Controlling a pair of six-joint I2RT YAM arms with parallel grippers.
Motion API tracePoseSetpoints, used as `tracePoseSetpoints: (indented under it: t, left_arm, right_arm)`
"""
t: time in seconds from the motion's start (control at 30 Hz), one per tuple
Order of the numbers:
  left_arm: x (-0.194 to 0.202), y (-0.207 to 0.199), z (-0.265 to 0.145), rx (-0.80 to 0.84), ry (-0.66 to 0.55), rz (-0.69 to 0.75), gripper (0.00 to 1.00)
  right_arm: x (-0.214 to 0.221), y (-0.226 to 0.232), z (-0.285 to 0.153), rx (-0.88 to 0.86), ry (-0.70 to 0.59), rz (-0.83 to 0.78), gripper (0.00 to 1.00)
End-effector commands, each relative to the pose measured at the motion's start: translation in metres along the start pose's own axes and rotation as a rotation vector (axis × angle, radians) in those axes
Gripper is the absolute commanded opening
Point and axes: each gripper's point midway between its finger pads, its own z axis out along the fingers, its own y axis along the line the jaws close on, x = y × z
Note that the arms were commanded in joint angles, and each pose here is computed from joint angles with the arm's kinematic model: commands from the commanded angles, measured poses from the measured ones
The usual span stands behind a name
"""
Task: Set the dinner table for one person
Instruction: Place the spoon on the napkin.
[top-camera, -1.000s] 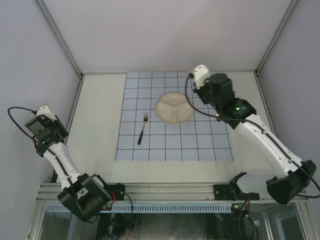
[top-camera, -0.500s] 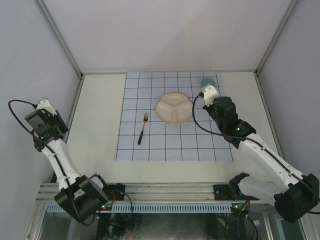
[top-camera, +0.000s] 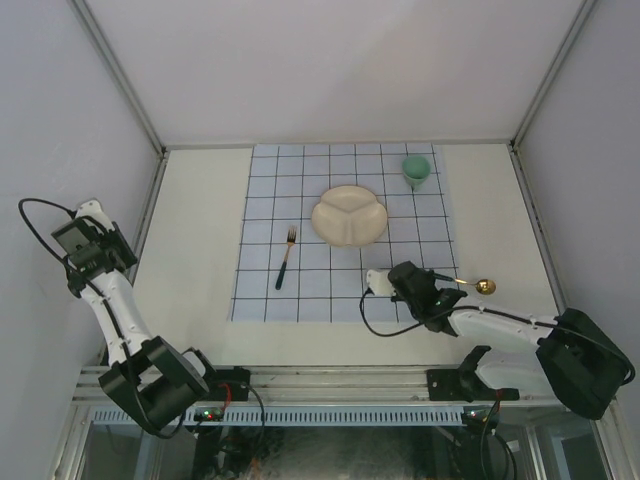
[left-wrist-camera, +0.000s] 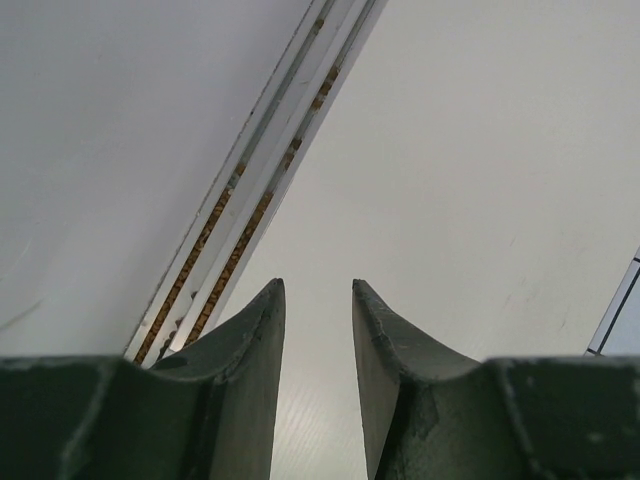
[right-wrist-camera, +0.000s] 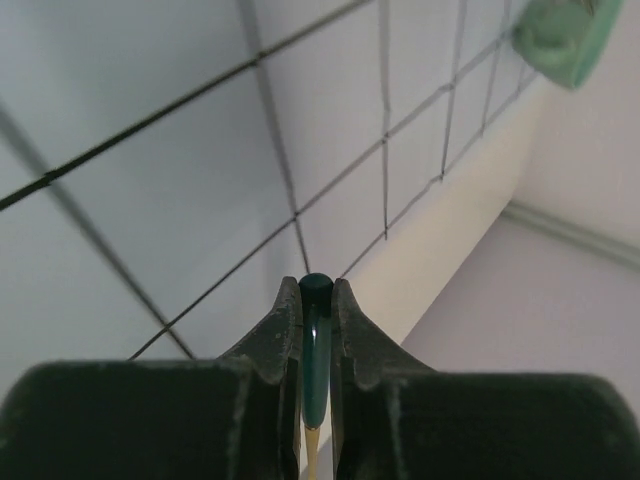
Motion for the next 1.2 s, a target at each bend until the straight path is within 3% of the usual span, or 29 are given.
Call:
tracePoseSetpoints:
  t: [0.0,0.23,0.4,0.57,0.73,0.97,1.17]
  left_arm:
    - [-0.038,0.003,-0.009,-0.017,-0.107,0.007,0.38]
    - [-0.034,0.010,-0.014,-0.058,-0.112,0.044,0.37]
    - [-0.038,0.014,-0.017,-0.081,-0.119,0.042,0.37]
    - [-0.036,0.015,-0.017,-0.089,-0.110,0.027,0.37]
    - [-0.029,0.022,-0.029,-0.138,-0.119,0.031,0.37]
    - [-0.015,0.030,-0.036,-0.178,-0.108,0.013,0.37]
    - [-0.019,0.038,-0.036,-0.199,-0.098,0.018,0.37]
  right_arm:
    - [-0.021,-0.004,-0.013,0.029,-0.070,-0.165,0.00]
    - [-0.050,0.045,-0.046,-0.264,-0.250,-0.379,0.00]
    - [-0.049,0.069,-0.033,-0.318,-0.215,-0.603,0.00]
    - [-0.057,0.106,-0.045,-0.543,-0.238,-0.719,0.00]
    - [-0.085,0.108,-0.050,-0.744,-0.234,-0.703,0.00]
    - [-0.137,0.095,-0.040,-0.771,-0.343,-0.646,0.00]
    - [-0.143,0.094,-0.038,-0.857,-0.340,-0.572,0.00]
